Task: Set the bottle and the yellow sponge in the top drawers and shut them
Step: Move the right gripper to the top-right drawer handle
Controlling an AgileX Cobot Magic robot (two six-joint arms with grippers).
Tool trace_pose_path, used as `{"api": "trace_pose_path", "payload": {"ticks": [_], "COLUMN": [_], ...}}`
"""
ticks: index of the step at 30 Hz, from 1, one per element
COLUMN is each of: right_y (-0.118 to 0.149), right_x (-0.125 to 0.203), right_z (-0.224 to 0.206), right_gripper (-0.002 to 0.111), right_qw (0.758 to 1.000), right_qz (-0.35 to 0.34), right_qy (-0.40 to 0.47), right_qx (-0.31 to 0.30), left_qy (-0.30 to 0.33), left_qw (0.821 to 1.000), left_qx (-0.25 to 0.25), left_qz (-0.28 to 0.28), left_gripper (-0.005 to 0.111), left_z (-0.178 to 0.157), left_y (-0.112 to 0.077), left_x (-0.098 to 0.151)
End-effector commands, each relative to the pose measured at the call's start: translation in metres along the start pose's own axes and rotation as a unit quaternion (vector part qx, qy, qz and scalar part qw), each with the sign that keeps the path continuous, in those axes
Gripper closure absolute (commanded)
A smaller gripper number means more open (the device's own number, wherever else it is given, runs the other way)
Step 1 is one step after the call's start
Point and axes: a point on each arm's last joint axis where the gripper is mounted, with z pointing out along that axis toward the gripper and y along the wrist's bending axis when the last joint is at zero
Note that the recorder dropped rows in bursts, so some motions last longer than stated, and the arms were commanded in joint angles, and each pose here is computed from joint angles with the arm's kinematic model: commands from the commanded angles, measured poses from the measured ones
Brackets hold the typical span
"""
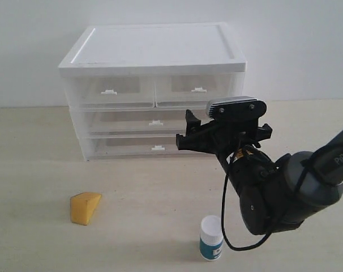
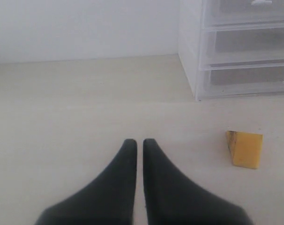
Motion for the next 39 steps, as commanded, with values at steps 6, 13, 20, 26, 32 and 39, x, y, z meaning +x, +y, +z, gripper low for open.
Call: {"api": "trace_pose_path", "payload": {"ticks": [6,13,20,26,32,39], "right_y": [0.008,0.008,0.011,0.011,0.011,0.012], "right_x": [-0.02,-0.015,-0.006,-0.007,-0.007,-0.009], "right_z": [0.019,0.035,0.045,0.045,0.045,0.045], "right_gripper": [0.033,0.033,0.033,0.044,0.045,0.045], "right_qw": [0.999,0.998,0.998,0.997,0.997,0.997], "right_qz": [0.013,0.035,0.03,0.01,0.003,0.003], "right_qy": [-0.051,-0.045,-0.046,-0.061,-0.061,-0.063], "right_qx": [0.003,0.034,0.035,0.039,0.036,0.036], "left_qy": [-0.006,-0.006,-0.006,-0.006,-0.006,-0.006], "left_qw": [1.0,1.0,1.0,1.0,1.0,1.0], "left_qx": [0.001,0.001,0.001,0.001,0.001,0.001], "left_qz": [-0.003,-0.003,-0.003,-0.003,-0.003,-0.003], "left_gripper": [0.102,0.102,0.102,0.102,0.102,0.102], "left_z": [0.0,0.0,0.0,0.0,0.0,0.0], "left_y": [0.0,0.0,0.0,0.0,0.0,0.0], "left_x": [0.0,0.0,0.0,0.0,0.0,0.0]}}
